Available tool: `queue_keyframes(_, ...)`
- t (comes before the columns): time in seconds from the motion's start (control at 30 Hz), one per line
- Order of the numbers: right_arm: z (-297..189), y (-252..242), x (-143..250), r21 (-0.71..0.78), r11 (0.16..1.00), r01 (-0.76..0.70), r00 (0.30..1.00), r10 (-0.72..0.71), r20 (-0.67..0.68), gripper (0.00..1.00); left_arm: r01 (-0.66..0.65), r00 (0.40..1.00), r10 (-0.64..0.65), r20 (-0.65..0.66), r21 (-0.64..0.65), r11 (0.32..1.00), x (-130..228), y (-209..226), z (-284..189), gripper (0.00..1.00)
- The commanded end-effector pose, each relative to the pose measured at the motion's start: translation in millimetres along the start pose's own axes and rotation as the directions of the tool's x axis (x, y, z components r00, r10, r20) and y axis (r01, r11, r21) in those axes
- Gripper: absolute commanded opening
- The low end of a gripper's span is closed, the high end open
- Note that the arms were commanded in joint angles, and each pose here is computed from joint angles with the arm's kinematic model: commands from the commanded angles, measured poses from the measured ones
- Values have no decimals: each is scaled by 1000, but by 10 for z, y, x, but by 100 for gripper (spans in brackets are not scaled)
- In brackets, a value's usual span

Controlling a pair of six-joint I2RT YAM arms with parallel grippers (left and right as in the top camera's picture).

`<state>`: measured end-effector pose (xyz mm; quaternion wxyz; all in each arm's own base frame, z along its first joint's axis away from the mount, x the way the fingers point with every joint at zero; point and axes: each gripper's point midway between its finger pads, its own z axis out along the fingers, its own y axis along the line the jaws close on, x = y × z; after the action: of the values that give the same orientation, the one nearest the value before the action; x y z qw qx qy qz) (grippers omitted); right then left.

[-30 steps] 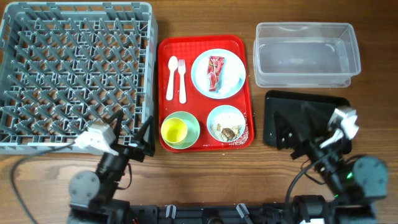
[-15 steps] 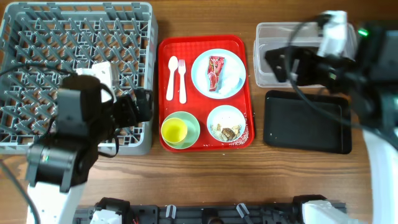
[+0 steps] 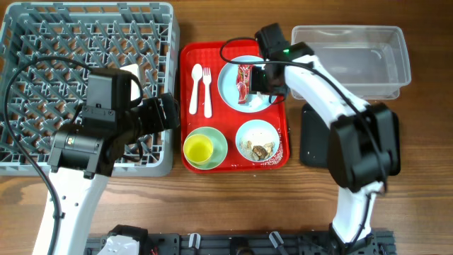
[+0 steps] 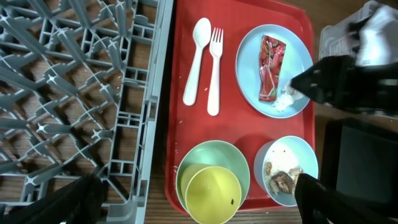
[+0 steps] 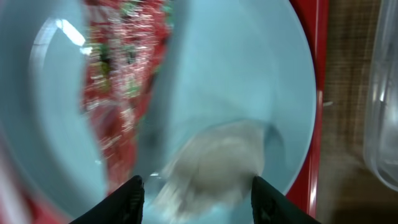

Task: Sort waste into correct bins and load items into the dishwasher rack
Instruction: 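Pick the white tissue with the right gripper and drop it in the clear bin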

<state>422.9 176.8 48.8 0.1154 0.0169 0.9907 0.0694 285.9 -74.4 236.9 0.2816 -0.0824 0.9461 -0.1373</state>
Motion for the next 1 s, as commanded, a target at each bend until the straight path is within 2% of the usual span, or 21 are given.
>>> queue_keyframes(0.0,436,-221,7,115,992,-47,999,48,-11,56,-24,1000,24,4,-2,1000,-35,-19,-3,100)
queue_keyframes(0.03,474,-219,-1,114,992,-47,999,49,-9,49,-24,1000,24,4,-2,1000,-35,-19,-3,100)
queue_keyframes(0.07,498,-204,-17,107,993,-48,999,48,-4,33,-24,1000,24,4,-2,1000,-35,-19,-3,100)
queue_keyframes(0.13,438,-175,-63,95,994,-48,999,47,14,13,-24,1000,24,4,-2,1000,-35,-19,-3,100)
queue_keyframes(0.17,345,-151,-112,86,996,-35,999,32,30,8,-24,1000,24,4,-2,1000,-34,-18,-3,100)
queue_keyframes(0.23,117,-109,-216,71,997,-8,998,4,65,4,-24,1000,24,4,-2,1000,-34,-18,-3,100)
queue_keyframes(0.33,-548,-139,-404,39,999,-27,986,20,167,4,-24,1000,24,4,-2,1000,-35,-19,-3,100)
queue_keyframes(0.47,-1302,-641,-804,100,986,-134,915,84,395,5,-24,1000,24,4,-2,1000,-35,-19,-3,100)
queue_keyframes(0.57,-1498,-1104,-1157,124,975,-183,853,95,514,4,-24,1000,24,4,-2,1000,-35,-19,-3,100)
queue_keyframes(0.63,-1363,-1328,-1257,140,969,-202,850,102,517,5,-24,1000,24,4,-2,1000,-35,-19,-3,100)
queue_keyframes(0.67,-1278,-1393,-1278,155,968,-195,857,91,507,15,-24,1000,24,4,-2,1000,-35,-19,-3,100)
queue_keyframes(0.7,-1190,-1438,-1294,176,969,-175,866,66,495,41,-24,1000,24,4,-2,1000,-35,-19,-3,100)
queue_keyframes(0.73,-1125,-1452,-1306,202,971,-131,877,18,480,77,-24,1000,24,4,-2,1000,-35,-19,-3,100)
queue_keyframes(0.8,-1138,-1361,-1293,218,975,-35,886,-71,459,99,-24,1000,24,4,-2,1000,-34,-18,-3,100)
queue_keyframes(0.87,-1282,-1101,-1261,136,990,28,878,-90,470,100,-24,1000,24,4,-2,1000,-35,-19,-3,100)
queue_keyframes(0.93,-1422,-711,-1148,-7,993,120,878,-103,467,99,-24,1000,24,4,-2,1000,-35,-19,-3,100)
queue_keyframes(0.97,-1441,-466,-1049,-91,980,178,886,-119,448,93,-24,1000,24,4,-2,1000,-35,-19,-3,100)
